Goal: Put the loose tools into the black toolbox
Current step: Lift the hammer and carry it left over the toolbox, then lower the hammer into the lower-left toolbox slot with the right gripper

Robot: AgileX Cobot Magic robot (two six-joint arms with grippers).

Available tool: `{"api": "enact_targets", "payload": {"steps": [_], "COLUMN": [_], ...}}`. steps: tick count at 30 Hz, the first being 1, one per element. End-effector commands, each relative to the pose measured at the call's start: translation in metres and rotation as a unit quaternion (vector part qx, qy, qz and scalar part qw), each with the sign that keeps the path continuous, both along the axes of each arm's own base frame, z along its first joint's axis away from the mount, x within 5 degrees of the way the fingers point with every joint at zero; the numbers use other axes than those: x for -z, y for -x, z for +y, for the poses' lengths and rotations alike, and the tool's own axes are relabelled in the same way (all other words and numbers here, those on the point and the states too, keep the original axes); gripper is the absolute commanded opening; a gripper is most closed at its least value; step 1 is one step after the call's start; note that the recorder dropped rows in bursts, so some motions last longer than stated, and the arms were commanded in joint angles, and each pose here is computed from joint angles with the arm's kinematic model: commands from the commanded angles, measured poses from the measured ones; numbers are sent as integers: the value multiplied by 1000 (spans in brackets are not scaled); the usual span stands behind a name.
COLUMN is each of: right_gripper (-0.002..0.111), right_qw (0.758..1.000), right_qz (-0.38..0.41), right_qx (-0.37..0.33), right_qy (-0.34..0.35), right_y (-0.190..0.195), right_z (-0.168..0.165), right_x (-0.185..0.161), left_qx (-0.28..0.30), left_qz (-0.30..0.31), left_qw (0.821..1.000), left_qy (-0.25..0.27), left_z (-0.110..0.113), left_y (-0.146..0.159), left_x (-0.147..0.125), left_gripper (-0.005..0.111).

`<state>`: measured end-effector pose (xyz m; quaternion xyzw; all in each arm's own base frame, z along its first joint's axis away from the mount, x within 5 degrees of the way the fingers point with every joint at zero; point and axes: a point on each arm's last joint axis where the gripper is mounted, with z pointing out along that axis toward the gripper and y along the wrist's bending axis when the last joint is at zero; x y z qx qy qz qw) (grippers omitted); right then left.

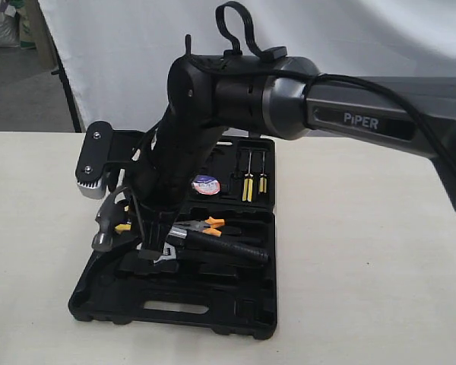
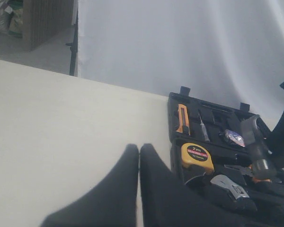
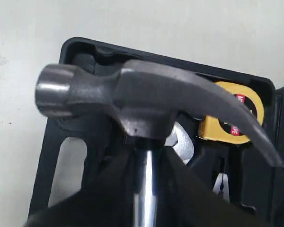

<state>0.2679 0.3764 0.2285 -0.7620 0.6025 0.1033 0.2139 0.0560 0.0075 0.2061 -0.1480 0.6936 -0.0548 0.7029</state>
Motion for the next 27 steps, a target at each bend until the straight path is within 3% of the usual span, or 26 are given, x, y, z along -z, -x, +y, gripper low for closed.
{"api": "enact_targets", "payload": {"steps": [1,17,27], "right_gripper": [0,0,0], "right_qw": [1000,998,998], "right_qz": [1,56,36], "right_qx": [-7,5,10], "right_qy": [-18,31,58], "right_y": [1,13,23], "right_z": [2,-3,0], "right_x": [-7,-6,-12], "left_qx": [-13,-13,-13], "left_qz": [-6,-6,-6], "left_qw": [1000,1000,1000], "left_qy": [-1,-1,-1], "left_z": [1,1,1], "left_y": [1,1,1], "left_x": [-2,-2,-2], "left_gripper": [1,1,1]}}
